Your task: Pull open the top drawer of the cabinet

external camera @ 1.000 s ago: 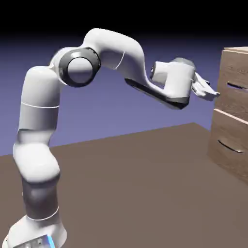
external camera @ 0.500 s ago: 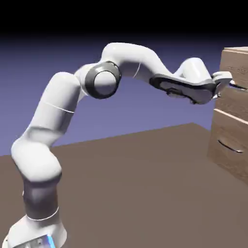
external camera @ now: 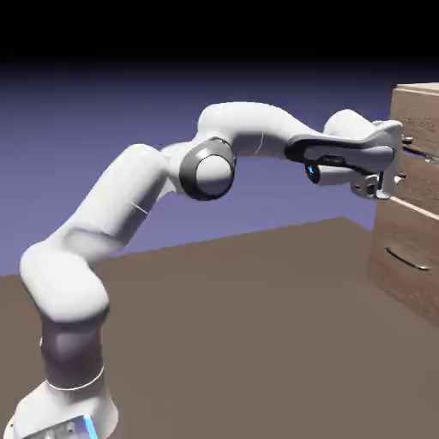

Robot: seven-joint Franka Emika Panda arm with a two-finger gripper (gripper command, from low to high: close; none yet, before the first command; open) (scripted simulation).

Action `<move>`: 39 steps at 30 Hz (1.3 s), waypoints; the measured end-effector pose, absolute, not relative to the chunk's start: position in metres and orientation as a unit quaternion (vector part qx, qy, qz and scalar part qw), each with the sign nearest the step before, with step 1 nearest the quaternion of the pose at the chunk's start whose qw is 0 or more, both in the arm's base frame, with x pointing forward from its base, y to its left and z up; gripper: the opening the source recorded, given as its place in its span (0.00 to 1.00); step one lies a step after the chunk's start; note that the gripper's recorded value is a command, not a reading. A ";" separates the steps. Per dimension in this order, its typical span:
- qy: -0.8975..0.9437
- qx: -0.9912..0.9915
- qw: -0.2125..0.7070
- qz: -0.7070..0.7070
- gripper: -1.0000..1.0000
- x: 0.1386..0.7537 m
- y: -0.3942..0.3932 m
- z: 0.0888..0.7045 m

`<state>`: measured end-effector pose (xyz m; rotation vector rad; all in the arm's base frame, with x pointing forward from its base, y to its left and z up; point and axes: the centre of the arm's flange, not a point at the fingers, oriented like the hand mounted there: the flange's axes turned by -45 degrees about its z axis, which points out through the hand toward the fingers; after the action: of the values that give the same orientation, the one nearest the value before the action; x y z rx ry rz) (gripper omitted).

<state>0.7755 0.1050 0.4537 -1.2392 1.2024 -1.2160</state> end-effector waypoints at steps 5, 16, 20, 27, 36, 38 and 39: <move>0.495 -0.515 0.490 -0.500 0.50 0.786 0.113 0.449; 0.498 -0.509 0.495 -0.498 0.50 0.804 0.101 0.458; 0.500 -0.501 0.500 -0.500 0.50 0.808 0.085 0.467; 0.499 -0.500 0.501 -0.500 0.00 0.804 0.084 0.468; 0.499 -0.500 0.501 -0.500 0.00 0.790 0.084 0.468; 0.499 -0.500 0.501 -0.500 0.00 0.784 0.084 0.468; 0.499 -0.500 0.501 -0.500 0.00 0.781 0.084 0.468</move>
<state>0.7808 0.0840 0.4680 -1.2091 1.2075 -1.2085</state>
